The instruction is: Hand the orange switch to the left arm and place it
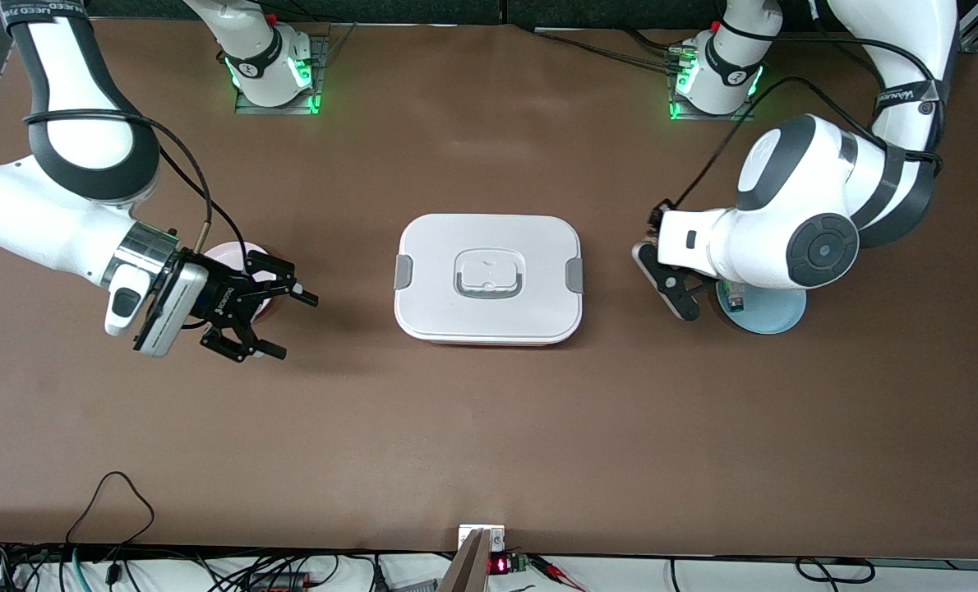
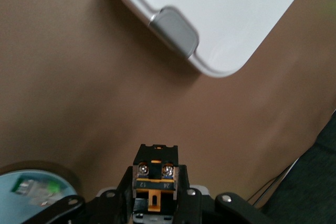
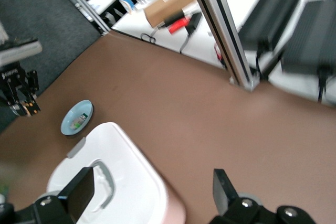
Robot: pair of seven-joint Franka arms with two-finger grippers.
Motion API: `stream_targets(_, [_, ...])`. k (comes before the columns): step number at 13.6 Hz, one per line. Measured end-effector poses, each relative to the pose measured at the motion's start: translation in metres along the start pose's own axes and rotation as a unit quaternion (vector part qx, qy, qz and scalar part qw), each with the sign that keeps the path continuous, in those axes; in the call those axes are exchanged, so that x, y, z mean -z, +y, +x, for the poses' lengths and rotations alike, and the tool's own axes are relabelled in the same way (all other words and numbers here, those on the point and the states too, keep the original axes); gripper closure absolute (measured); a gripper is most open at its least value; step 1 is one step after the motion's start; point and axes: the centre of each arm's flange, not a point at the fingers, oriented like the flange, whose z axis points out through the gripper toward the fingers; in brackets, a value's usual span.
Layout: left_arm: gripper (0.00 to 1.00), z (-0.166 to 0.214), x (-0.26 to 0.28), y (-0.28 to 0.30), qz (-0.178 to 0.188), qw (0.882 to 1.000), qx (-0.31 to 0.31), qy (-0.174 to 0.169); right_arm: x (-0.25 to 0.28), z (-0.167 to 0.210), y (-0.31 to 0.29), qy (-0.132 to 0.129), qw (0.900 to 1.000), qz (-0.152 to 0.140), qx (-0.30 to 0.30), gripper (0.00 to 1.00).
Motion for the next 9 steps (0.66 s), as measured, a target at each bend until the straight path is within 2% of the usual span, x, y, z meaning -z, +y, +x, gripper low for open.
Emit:
stream_targets(2, [0.66, -0.026, -0.010, -0.038, 0.007, 0.998, -0.068, -0.011, 0.003, 0.002, -0.010, -0.038, 0.996, -0.026, -0.081, 0.00])
stream_targets(4, [0.66, -0.066, -0.022, -0.089, 0.009, 0.993, -0.117, -0.003, 0.005, 0.001, -0.021, -0.075, 0.982, -0.059, -0.164, 0.00])
stream_targets(6, [0.66, -0.104, -0.034, -0.131, 0.015, 0.989, -0.150, 0.002, 0.008, 0.001, -0.035, -0.116, 0.961, -0.097, -0.231, 0.00])
stream_targets(9, [0.66, -0.130, -0.058, -0.161, 0.035, 0.983, -0.180, 0.005, 0.020, -0.001, -0.053, -0.184, 0.925, -0.174, -0.285, 0.00])
